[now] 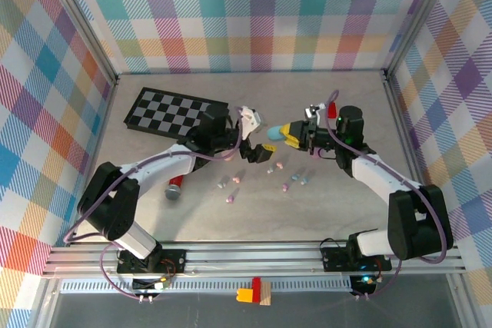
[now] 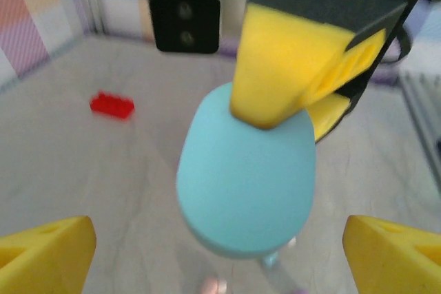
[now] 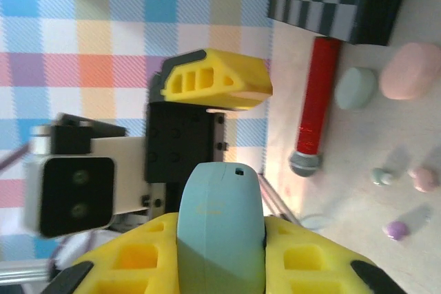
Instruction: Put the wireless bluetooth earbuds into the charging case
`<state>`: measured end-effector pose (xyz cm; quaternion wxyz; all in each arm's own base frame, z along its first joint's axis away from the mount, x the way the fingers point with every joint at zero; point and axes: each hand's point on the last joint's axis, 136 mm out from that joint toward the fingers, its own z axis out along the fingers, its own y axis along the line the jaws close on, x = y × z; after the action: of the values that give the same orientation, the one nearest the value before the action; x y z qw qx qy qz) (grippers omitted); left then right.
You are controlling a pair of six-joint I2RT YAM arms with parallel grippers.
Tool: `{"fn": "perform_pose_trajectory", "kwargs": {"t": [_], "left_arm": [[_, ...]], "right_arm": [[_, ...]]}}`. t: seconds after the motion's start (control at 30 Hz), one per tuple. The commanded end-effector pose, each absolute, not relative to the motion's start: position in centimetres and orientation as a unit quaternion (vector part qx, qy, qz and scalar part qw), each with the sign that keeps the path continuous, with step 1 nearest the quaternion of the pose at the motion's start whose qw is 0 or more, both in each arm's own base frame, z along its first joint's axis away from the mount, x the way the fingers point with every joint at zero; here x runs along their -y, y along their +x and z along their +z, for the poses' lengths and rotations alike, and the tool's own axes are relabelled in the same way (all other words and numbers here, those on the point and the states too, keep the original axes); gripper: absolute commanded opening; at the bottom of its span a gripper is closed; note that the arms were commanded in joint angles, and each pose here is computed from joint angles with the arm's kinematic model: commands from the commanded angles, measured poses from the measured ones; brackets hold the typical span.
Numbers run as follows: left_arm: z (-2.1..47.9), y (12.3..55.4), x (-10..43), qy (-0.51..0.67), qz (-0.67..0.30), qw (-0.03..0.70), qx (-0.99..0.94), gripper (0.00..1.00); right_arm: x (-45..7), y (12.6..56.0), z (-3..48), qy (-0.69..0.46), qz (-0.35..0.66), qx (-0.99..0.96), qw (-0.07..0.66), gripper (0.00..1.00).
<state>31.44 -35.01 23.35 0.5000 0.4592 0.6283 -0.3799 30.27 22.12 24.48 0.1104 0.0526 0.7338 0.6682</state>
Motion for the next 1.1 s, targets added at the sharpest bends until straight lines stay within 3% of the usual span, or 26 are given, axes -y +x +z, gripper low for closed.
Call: {"fn": "perform_pose_trajectory", "kwargs": {"t": [0.0, 0.2, 0.33, 0.5, 1.07], "left_arm": [[30.9, 29.9, 34.9, 0.434, -0.447, 0.595, -0.508, 0.9], [32.9, 29.1, 34.9, 0.44, -0.457, 0.635, -0.442, 0.89], [33.3, 29.5, 35.4, 0.441, -0.463, 0.644, -0.42, 0.83], [33.6, 29.8, 35.9, 0.442, -0.477, 0.652, -0.389, 0.72], [33.2, 30.3, 37.3, 0.452, -0.487, 0.642, -0.381, 0.59]], "right_arm": [[-22.1, 29.3, 28.5, 0.029, 0.711, -0.695, 0.1, 0.09], [-21.9, 29.8, 31.8, 0.046, 0.75, -0.653, 0.093, 0.08], [-21.7, 30.4, 33.1, 0.065, 0.772, -0.627, 0.084, 0.07], [-21.6, 30.6, 33.5, 0.072, 0.777, -0.619, 0.084, 0.06], [-21.7, 30.3, 33.7, 0.066, 0.769, -0.629, 0.089, 0.06]]}}
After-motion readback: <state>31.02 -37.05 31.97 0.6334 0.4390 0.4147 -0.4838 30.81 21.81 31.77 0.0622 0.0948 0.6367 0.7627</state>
